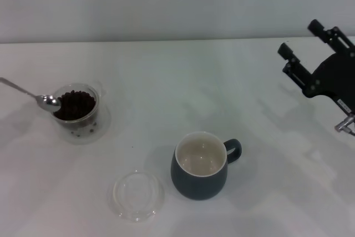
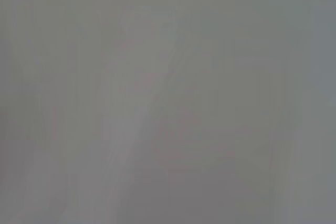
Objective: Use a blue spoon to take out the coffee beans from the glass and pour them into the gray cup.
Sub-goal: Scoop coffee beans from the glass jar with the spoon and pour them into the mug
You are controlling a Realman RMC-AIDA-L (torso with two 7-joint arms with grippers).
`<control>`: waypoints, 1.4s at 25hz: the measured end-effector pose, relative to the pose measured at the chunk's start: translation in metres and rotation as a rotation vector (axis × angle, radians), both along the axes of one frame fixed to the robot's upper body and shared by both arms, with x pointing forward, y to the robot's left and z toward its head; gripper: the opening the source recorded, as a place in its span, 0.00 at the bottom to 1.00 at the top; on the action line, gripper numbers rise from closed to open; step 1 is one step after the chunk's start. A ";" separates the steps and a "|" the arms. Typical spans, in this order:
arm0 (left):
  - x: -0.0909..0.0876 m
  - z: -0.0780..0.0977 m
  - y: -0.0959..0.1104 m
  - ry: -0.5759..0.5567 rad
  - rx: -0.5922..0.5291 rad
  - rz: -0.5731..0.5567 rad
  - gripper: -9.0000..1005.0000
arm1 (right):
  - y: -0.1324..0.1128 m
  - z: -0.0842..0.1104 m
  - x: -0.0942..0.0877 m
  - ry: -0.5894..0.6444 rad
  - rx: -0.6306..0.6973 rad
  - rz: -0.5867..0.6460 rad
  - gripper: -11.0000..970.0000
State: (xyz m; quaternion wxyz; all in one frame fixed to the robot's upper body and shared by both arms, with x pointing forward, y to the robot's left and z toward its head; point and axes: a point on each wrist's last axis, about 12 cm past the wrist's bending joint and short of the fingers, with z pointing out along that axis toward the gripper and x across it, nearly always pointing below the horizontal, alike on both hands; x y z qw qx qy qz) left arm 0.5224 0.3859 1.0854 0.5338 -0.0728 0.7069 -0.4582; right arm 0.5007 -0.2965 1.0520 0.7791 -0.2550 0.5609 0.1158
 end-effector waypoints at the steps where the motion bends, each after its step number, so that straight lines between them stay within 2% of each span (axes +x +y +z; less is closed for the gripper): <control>1: 0.002 0.000 -0.001 0.004 0.008 -0.002 0.14 | 0.002 0.000 0.000 0.001 -0.001 0.006 0.71; 9: 0.029 0.004 -0.006 0.042 0.141 -0.011 0.14 | 0.015 0.001 0.002 0.004 -0.005 0.070 0.71; 18: 0.047 0.007 -0.008 0.060 0.238 0.012 0.14 | 0.015 -0.002 0.000 0.033 0.016 0.075 0.71; 27: 0.055 0.002 -0.017 0.096 0.270 0.011 0.14 | 0.016 -0.001 0.000 0.030 0.021 0.082 0.71; 35: 0.052 -0.003 -0.017 0.128 0.253 0.023 0.14 | 0.016 -0.001 -0.001 0.027 0.025 0.080 0.71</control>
